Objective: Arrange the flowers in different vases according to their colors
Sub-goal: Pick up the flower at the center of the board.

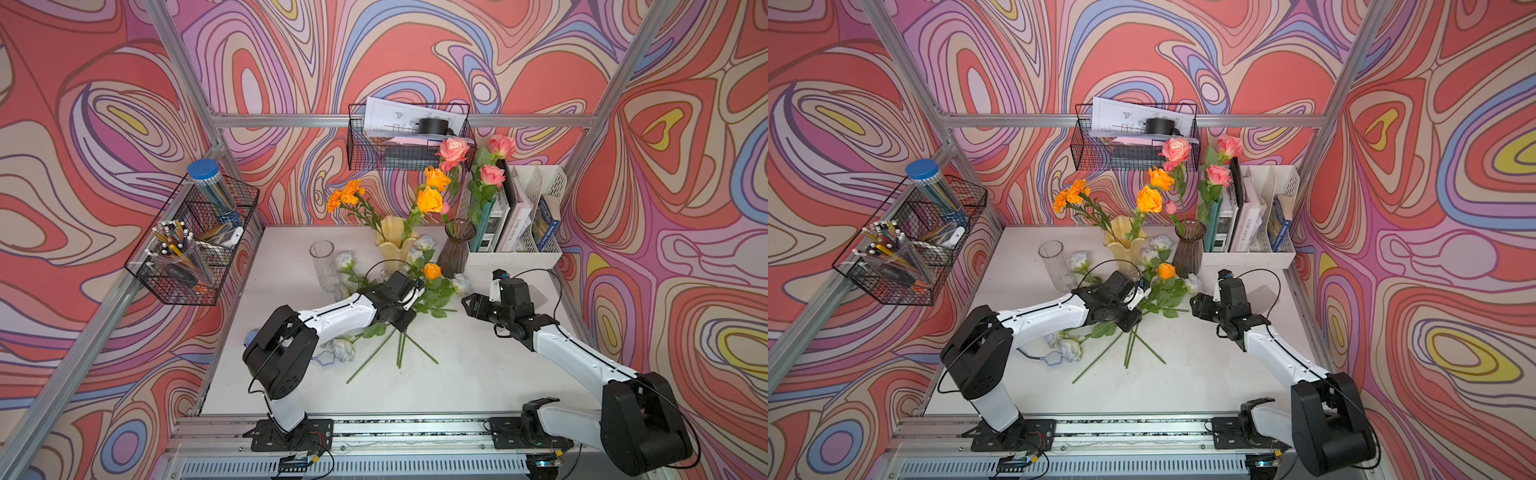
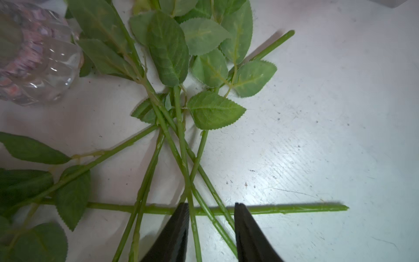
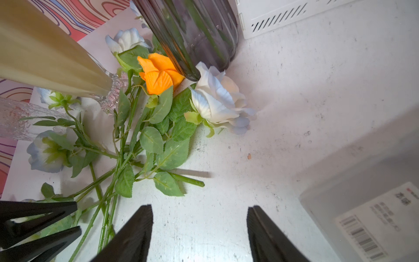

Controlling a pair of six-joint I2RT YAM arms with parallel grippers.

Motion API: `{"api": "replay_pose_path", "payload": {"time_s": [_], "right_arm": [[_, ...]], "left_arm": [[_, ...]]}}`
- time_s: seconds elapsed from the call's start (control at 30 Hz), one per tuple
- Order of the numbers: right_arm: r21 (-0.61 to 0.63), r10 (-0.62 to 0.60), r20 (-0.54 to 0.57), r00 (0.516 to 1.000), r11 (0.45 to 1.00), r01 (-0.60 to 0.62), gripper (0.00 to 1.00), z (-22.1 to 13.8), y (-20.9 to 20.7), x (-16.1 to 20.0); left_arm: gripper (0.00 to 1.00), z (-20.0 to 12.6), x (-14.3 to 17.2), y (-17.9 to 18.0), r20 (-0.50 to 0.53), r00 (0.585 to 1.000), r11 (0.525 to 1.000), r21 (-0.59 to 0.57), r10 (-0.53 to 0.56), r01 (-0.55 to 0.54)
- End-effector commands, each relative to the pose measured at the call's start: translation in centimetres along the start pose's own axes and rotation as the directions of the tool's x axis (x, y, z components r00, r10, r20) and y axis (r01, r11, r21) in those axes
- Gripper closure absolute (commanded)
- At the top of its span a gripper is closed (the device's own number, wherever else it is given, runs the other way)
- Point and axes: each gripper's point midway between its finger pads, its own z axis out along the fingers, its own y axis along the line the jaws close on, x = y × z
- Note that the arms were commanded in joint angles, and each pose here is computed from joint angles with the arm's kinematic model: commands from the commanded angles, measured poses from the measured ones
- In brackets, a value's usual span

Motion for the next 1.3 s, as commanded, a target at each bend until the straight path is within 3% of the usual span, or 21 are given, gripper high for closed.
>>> {"api": "replay_pose_path", "payload": {"time_s": [0.0,0.33,0.6,0.97,1.27], "right_arm": [[-0.008,-0.005,0.015,1.000,1.000,0.005,0.33,-0.4,-0.1,0.0],[-0.015,-0.005,0.021,1.000,1.000,0.005,0.33,-0.4,0.0,-0.1],[-0.013,-0.007,0.023,1.000,1.000,0.008,0.33,-0.4,0.0,-0.2],[-0.014,-0.006,0.026,1.000,1.000,0.007,0.33,-0.4,0.0,-0.4],[0.000,-0.009,0.037,0.999,1.000,0.009,0.33,-0.6,-0.2,-0.5]], "left_arm": [[0.63,0.6,1.8,0.7,-0.094,0.995,0.999,-0.043,0.018,-0.022],[0.67,2.1,2.2,1.6,-0.135,0.990,0.996,-0.085,0.027,-0.039],[0.82,3.4,3.0,1.9,-0.164,0.986,0.994,-0.092,0.035,-0.051],[0.93,1.5,0.8,1.8,-0.090,0.994,0.993,-0.100,0.054,-0.063],[0.98,-3.0,-2.6,0.4,0.064,0.994,0.996,-0.047,0.083,-0.080]]}}
